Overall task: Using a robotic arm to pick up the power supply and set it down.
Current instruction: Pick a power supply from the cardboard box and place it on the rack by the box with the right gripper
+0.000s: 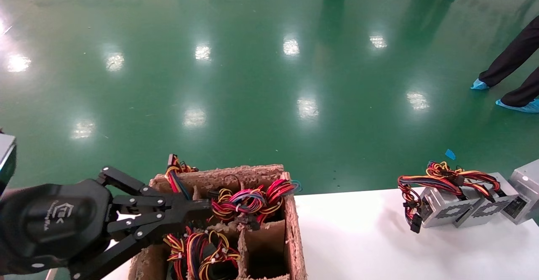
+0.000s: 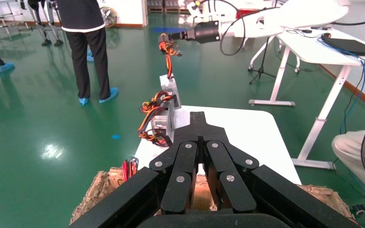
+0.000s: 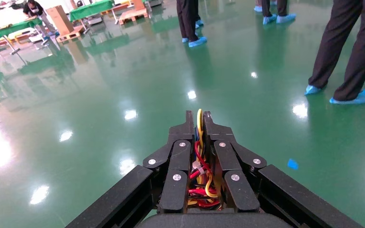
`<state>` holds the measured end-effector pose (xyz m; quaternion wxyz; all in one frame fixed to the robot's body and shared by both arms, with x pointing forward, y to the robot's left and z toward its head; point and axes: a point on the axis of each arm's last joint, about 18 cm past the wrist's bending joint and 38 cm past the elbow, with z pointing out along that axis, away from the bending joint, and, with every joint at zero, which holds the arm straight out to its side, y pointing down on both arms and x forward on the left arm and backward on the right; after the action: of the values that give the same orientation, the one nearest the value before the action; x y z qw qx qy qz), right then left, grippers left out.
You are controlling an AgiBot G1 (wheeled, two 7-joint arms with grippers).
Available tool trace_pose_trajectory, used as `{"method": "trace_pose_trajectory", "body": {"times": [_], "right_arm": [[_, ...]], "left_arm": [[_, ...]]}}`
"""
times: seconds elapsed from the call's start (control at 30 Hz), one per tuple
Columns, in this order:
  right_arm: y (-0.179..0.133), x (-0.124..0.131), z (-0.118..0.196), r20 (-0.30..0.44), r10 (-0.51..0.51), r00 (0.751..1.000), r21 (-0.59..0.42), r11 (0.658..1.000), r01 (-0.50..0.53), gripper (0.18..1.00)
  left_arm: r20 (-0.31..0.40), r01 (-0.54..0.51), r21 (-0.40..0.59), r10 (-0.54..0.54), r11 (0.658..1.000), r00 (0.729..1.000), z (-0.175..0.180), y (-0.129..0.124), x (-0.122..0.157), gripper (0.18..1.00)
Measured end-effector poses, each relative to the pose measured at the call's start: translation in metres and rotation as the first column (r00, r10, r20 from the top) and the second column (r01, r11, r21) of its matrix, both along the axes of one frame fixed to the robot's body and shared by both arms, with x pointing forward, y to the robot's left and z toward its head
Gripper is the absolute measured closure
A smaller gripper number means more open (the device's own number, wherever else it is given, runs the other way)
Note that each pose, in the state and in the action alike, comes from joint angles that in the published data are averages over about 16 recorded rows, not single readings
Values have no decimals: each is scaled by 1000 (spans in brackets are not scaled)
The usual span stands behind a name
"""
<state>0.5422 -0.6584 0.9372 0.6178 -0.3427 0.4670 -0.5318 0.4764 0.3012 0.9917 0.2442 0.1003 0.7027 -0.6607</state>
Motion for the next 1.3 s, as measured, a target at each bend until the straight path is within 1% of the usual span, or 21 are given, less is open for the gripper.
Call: {"method": "trace_pose_trajectory", "body": {"times": [0.3,0.73,1.0,1.3], "right_arm": [[8,17,-8,-2,-1,1000,31,1000,1,967],[18,32,-18,0,10,1000,84,996,-10,968],[23,36,-24,3,26,1000,109,994,-26,968],[25,34,-29,3,46,999,129,991,-46,968]], "left_arm": [[0,0,0,0,1000,1000,0,0,0,993],[0,0,0,0,1000,1000,0,0,0,993],[0,0,0,0,1000,1000,0,0,0,993],[0,0,0,0,1000,1000,0,0,0,993]]}}
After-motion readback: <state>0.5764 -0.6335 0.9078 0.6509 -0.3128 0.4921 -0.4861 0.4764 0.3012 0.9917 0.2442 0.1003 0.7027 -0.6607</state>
